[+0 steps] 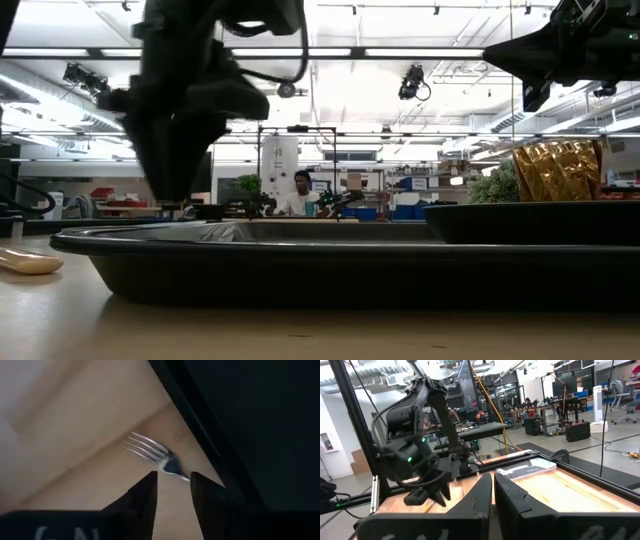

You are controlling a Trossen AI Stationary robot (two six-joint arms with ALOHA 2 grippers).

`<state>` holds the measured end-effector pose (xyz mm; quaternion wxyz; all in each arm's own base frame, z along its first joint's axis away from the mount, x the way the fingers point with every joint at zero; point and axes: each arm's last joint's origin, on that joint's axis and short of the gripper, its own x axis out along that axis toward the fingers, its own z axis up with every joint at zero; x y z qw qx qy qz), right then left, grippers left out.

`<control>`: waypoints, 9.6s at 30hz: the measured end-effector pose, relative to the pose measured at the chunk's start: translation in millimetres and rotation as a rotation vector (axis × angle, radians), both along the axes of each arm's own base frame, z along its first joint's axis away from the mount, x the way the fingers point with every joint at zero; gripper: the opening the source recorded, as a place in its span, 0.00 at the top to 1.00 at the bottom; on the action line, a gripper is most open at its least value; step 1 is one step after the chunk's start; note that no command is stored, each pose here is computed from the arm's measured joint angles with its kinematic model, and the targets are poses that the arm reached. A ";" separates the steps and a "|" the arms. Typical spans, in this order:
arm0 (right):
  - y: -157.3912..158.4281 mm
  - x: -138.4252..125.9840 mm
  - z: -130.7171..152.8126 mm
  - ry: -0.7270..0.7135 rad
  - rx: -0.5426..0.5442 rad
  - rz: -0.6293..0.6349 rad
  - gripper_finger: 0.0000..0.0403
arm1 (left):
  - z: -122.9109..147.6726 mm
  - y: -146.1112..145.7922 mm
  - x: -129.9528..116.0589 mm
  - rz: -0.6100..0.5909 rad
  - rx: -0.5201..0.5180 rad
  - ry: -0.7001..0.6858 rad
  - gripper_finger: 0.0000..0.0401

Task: Pick and place plate/cup/fork/spoon on tray
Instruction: Put the orange fork to the left of the black plate on the black serving tray, then put the yellow spoon to the left of the orange fork on the black serving tray

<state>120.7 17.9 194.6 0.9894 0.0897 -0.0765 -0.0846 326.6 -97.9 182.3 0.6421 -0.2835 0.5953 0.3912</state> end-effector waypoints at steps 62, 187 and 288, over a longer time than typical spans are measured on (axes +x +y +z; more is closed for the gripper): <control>0.0 0.0 0.0 0.000 0.000 0.000 0.93 | -43.4 -28.1 -8.7 0.277 -0.057 -0.018 0.95; 0.0 0.0 0.2 -0.001 0.000 0.000 0.93 | -0.4 -60.6 4.4 0.463 -0.138 -0.535 0.77; 0.0 0.0 0.2 -0.001 0.000 0.000 0.93 | -42.7 -62.0 -64.8 -1.164 -0.097 0.209 0.65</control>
